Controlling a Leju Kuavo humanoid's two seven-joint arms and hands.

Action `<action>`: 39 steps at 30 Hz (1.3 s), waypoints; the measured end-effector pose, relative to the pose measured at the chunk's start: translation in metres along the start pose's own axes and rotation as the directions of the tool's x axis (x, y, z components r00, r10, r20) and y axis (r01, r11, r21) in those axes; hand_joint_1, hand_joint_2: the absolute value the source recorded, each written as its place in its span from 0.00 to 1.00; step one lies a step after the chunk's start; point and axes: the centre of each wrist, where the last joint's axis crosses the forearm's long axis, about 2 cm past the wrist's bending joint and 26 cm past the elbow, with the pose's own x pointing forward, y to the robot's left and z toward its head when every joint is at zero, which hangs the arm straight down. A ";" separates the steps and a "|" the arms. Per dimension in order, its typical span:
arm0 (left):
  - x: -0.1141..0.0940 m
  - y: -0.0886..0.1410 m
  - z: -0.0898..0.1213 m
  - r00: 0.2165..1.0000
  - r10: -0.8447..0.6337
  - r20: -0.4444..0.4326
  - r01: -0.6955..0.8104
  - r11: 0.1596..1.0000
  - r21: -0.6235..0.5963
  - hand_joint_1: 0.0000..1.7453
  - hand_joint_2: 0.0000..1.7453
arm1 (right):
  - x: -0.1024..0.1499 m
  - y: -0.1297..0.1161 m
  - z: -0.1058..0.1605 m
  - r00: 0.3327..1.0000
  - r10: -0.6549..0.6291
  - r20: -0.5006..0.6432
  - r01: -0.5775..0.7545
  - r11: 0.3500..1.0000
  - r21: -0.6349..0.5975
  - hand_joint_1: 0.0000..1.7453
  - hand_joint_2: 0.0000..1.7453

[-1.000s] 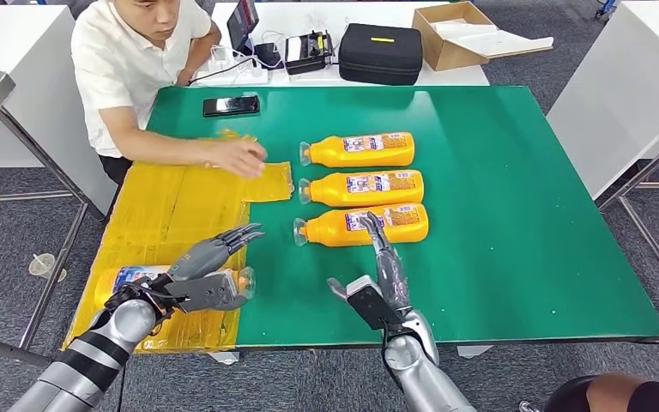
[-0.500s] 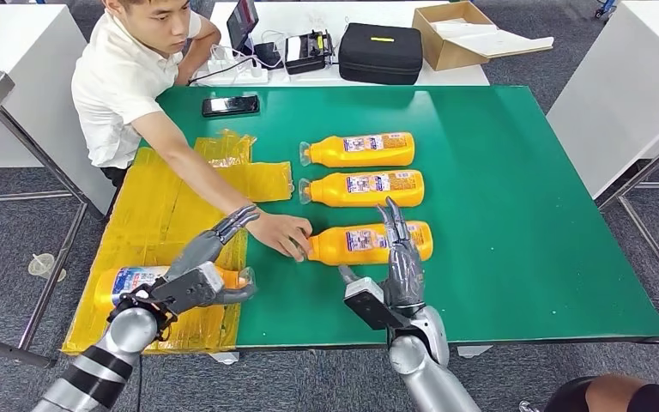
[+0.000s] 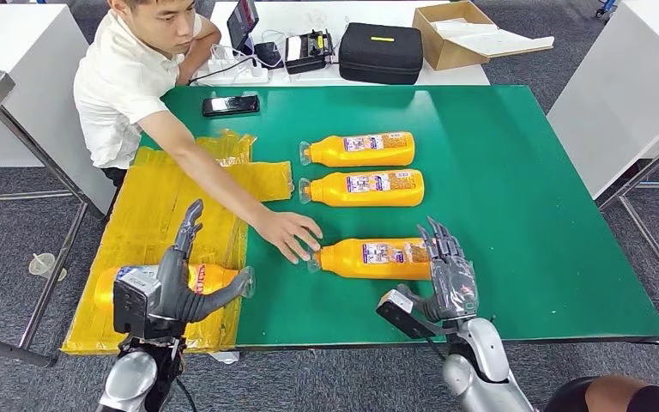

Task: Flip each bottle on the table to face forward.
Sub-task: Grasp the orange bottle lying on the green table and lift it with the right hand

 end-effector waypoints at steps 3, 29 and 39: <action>0.001 -0.001 0.000 1.000 0.004 -0.004 -0.004 1.000 0.014 0.00 1.00 | -0.002 0.001 0.003 0.999 -0.029 -0.029 0.031 0.997 0.064 0.00 1.00; 0.000 -0.008 -0.007 0.998 0.047 -0.029 -0.047 0.999 0.004 0.00 1.00 | -0.036 -0.012 -0.024 0.977 0.200 -0.075 -0.184 0.967 0.173 0.00 1.00; -0.002 -0.010 -0.008 0.996 0.082 -0.036 -0.082 0.997 -0.002 0.00 1.00 | -0.037 -0.011 -0.033 0.971 0.230 -0.062 -0.215 0.958 0.189 0.00 1.00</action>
